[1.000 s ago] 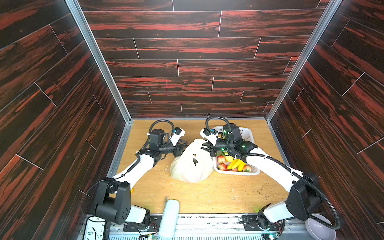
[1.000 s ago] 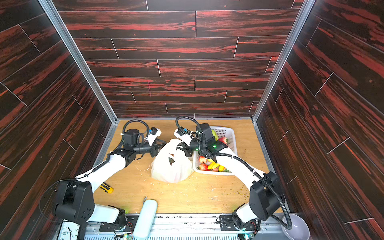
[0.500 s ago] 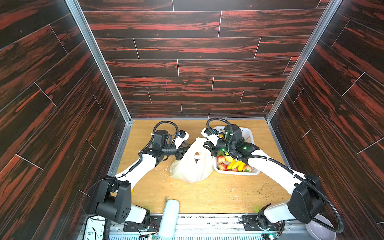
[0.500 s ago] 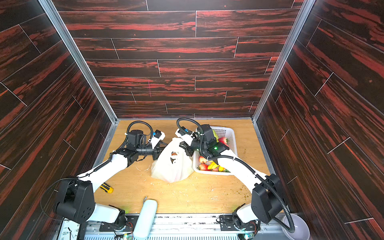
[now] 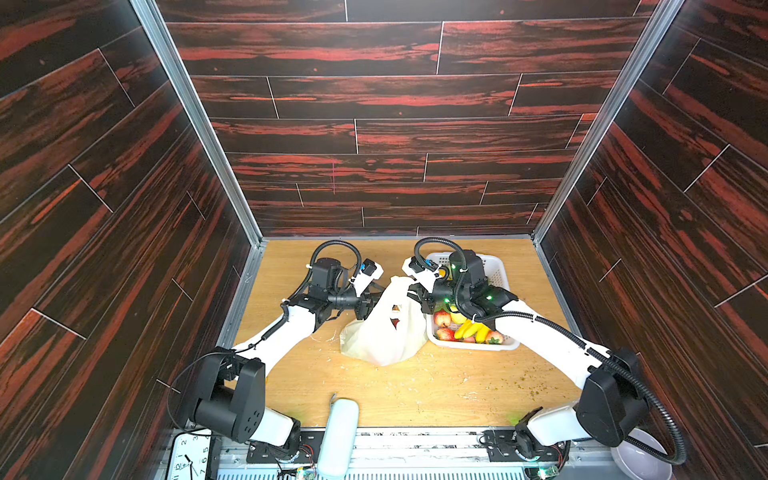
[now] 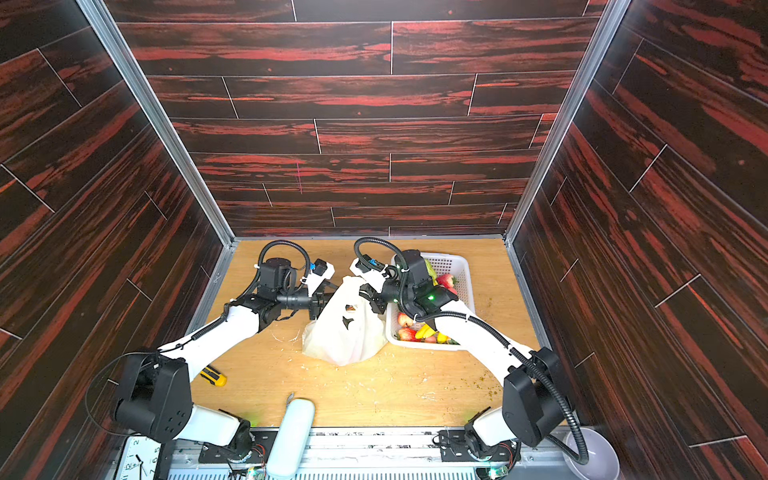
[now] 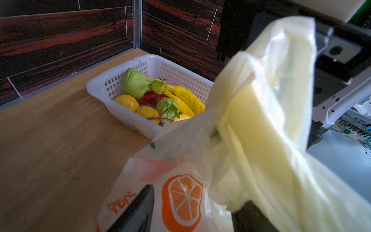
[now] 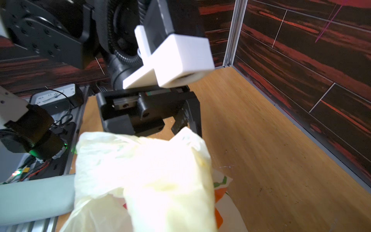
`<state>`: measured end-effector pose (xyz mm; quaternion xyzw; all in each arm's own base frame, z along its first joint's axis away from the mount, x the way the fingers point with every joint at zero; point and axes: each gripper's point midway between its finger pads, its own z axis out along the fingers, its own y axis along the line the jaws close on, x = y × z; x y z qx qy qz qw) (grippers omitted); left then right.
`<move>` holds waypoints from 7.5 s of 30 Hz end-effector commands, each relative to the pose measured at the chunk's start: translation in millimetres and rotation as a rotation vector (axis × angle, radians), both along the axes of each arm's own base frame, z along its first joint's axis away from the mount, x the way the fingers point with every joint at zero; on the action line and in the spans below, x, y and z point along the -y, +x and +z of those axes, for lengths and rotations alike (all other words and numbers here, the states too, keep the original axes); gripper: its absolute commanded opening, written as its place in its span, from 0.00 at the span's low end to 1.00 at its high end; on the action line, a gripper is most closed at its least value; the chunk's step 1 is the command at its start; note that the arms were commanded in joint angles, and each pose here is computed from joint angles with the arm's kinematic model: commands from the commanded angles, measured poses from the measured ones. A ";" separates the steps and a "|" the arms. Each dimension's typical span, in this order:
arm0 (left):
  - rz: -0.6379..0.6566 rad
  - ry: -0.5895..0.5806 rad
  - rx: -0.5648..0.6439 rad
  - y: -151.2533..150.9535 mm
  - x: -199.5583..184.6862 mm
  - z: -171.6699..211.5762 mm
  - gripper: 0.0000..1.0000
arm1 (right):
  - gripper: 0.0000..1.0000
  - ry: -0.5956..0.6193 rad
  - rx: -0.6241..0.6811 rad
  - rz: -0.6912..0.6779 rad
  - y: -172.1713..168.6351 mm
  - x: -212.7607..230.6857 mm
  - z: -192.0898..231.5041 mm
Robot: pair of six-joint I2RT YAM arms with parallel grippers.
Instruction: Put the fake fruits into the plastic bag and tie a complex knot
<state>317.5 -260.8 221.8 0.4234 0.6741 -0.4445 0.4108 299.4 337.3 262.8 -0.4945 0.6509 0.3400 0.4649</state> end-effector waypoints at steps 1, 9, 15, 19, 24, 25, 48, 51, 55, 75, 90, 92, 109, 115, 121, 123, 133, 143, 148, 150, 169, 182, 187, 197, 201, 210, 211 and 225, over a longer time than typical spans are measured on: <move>-0.051 -0.037 0.030 -3.2 7.5 14.1 0.64 | 0.00 0.023 0.031 0.012 -6.1 0.3 9.6; -0.076 -0.009 0.017 -16.7 3.6 6.2 0.66 | 0.00 0.010 0.076 -0.061 7.8 5.3 12.7; -0.070 0.028 0.026 -23.5 -1.1 0.6 0.66 | 0.00 0.013 0.101 -0.094 15.2 11.2 15.7; -0.071 -0.002 0.027 -21.1 1.4 7.9 0.66 | 0.00 0.018 0.100 -0.074 12.2 10.0 12.4; -0.065 -0.023 0.021 -17.0 3.4 11.9 0.67 | 0.00 0.034 0.085 -0.058 10.8 6.4 6.7; -0.063 -0.023 0.019 -16.2 3.5 11.9 0.67 | 0.00 0.036 0.081 -0.055 10.6 5.7 6.3; -0.062 -0.031 -0.019 -12.9 6.9 13.3 0.39 | 0.00 0.051 0.042 -0.009 0.7 -6.4 -1.2; -0.062 -0.018 -0.027 -13.6 6.5 10.9 0.26 | 0.00 0.043 0.043 -0.014 0.6 -5.0 -2.0; -0.061 -0.002 -0.040 -15.9 4.8 8.1 0.10 | 0.00 0.029 0.047 -0.025 0.6 -1.6 -2.9; -0.050 0.020 -0.042 -18.1 2.1 7.0 0.00 | 0.65 0.045 0.002 -0.007 -34.7 42.5 11.0; -0.051 0.023 -0.049 -19.0 1.6 7.9 0.00 | 0.56 0.239 -0.351 -0.049 -91.5 77.9 37.6; -0.053 0.023 -0.047 -19.4 1.9 8.7 0.00 | 0.54 0.285 -0.445 -0.059 -92.1 76.0 42.4; -0.065 0.042 -0.042 -22.3 0.5 7.3 0.00 | 0.41 0.290 -0.628 -0.197 -53.0 45.6 23.7; -0.069 0.049 -0.042 -23.4 0.2 5.9 0.00 | 0.42 0.257 -0.570 -0.280 -38.0 48.1 12.6; -0.072 0.051 -0.034 -24.0 0.1 6.9 0.00 | 0.42 0.249 -0.531 -0.294 -29.9 43.1 10.7; -0.071 0.053 -0.035 -24.4 -0.6 6.1 0.00 | 0.43 0.245 -0.523 -0.296 -27.9 41.7 10.0; -0.079 0.051 -0.028 -25.7 -0.2 7.7 0.00 | 0.43 0.235 -0.462 -0.295 -21.0 33.0 12.7; -0.071 0.058 -0.021 -25.2 -1.1 8.3 0.00 | 0.25 0.233 -0.438 -0.287 -21.9 29.7 16.7; -0.049 0.074 -0.015 -23.5 -3.3 6.4 0.00 | 0.05 0.218 -0.425 -0.322 -21.1 36.1 16.6; -0.031 0.084 -0.006 -22.0 -4.8 6.1 0.00 | 0.00 0.205 -0.425 -0.332 -22.4 39.3 14.8; 0.175 0.071 0.016 0.6 -17.6 12.7 0.00 | 0.00 0.179 -0.454 -0.358 -45.6 59.4 20.8; 0.451 0.071 -0.004 16.7 -48.8 8.3 0.00 | 0.00 0.121 -0.519 -0.461 -46.0 74.8 11.8; 0.551 0.037 -0.028 19.5 -60.7 10.8 0.00 | 0.00 0.089 -0.551 -0.490 -47.6 79.6 5.2; 0.762 0.059 -0.076 24.6 -92.6 1.0 0.00 | 0.00 0.055 -0.567 -0.572 -41.8 89.8 -6.5; 0.809 0.046 -0.098 21.8 -99.9 -1.6 0.00 | 0.00 0.036 -0.568 -0.600 -38.0 93.5 -12.5; 0.915 0.089 -0.130 16.4 -120.4 -10.1 0.00 | 0.00 -0.004 -0.555 -0.687 -26.6 106.4 -28.4; 0.924 0.087 -0.132 16.0 -122.1 -10.4 0.00 | 0.00 -0.010 -0.558 -0.694 -25.8 107.5 -31.5; 1.117 0.127 -0.105 11.5 -160.9 -12.5 0.00 | 0.00 -0.070 -0.545 -0.822 -13.4 132.8 -56.5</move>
